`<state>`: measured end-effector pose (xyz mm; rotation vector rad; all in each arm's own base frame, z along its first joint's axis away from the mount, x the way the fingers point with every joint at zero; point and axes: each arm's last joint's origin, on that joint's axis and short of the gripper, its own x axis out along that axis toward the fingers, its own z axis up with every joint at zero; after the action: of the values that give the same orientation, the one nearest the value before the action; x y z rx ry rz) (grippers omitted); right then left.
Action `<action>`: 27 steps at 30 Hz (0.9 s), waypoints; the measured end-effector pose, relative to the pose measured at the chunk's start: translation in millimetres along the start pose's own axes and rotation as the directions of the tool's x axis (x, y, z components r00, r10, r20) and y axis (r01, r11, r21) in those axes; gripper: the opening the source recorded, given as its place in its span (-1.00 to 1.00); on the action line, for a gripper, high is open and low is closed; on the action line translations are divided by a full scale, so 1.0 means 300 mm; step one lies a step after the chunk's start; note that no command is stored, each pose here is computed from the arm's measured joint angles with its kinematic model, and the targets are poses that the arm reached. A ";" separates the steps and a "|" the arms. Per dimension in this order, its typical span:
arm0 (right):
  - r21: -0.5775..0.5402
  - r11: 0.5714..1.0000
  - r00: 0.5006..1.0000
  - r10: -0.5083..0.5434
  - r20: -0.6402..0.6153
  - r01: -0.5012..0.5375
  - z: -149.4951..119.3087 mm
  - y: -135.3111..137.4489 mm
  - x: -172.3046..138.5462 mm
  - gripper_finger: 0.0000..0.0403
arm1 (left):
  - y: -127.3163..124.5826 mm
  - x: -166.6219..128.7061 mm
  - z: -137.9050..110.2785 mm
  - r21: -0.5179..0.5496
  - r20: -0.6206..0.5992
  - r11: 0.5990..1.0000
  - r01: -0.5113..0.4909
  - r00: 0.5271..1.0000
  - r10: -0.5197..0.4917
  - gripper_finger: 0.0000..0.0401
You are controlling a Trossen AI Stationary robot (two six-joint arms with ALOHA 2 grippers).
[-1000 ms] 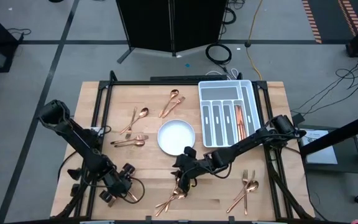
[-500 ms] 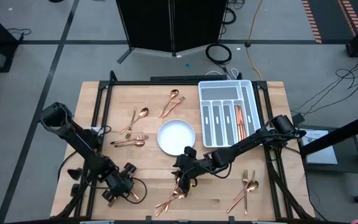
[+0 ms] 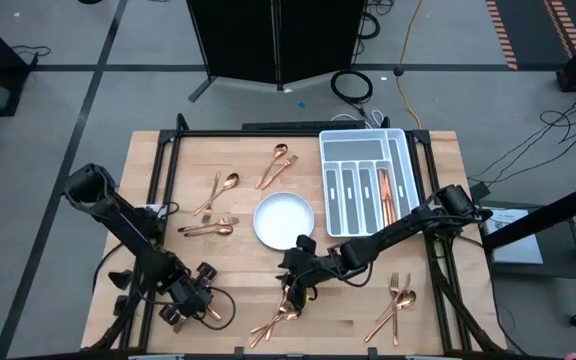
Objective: Sort silverware
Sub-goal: Put the knife in the silverware tray
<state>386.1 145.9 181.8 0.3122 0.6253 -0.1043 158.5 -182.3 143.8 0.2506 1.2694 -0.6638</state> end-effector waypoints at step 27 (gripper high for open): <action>0.178 0.842 0.842 -0.530 0.101 0.509 0.034 -0.035 -0.461 -0.31 | 0.422 -0.276 0.215 0.671 0.187 0.469 -0.574 0.744 0.642 -0.86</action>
<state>278.2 132.9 268.6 0.2637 0.5436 -0.6982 272.4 -89.8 217.9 1.3406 0.8463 -0.4627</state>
